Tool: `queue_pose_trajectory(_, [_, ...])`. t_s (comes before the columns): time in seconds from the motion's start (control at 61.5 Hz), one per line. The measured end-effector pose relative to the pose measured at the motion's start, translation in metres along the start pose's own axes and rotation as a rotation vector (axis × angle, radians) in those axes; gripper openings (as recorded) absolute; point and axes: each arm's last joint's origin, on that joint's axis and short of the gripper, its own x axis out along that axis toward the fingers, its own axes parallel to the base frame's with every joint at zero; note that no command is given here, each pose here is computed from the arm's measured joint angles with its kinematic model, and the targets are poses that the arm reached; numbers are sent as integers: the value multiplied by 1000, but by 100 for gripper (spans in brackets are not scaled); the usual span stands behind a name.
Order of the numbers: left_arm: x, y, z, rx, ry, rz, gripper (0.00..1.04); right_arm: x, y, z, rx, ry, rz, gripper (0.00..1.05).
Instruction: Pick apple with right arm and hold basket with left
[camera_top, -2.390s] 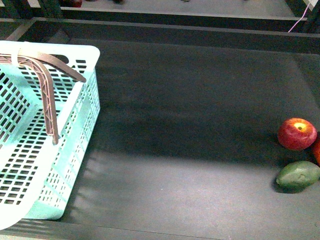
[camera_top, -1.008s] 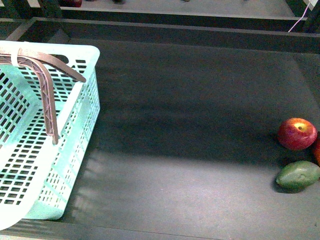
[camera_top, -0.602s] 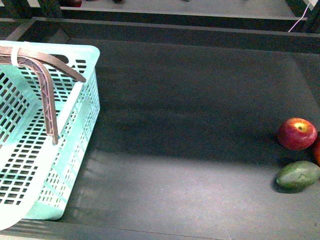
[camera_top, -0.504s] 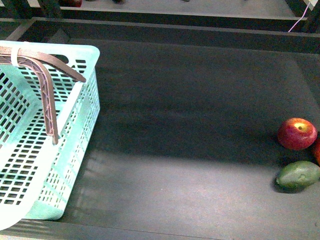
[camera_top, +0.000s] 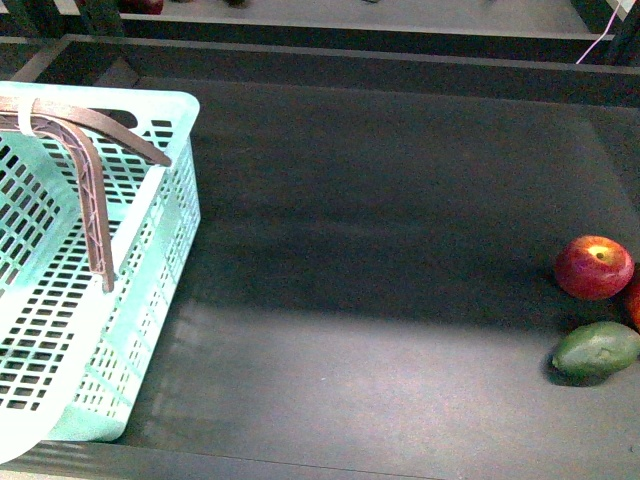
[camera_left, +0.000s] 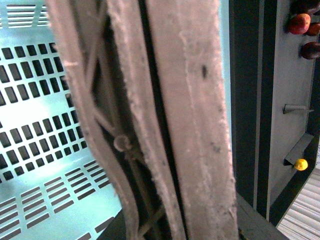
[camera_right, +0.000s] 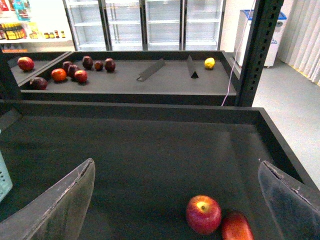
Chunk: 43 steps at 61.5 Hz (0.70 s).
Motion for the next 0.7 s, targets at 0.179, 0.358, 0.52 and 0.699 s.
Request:
queue_pose_trajectory(0.179, [-16,-6,-11,55,39,-15,17,0,0,0,0,0,0,96])
queue_pose_trajectory(0.358, [-45,-22,-32,200,76,-77,17,0,0,0,0,0,0,96])
queue_pose_trajectory(0.52, [-71,-37,-60,287,126,-125,17,0,0,0,0,0,0,96])
queue_pose_trajectory(0.699, [-94,-54,-111,414,244,-179,17,0,0,0,0,0,0,96])
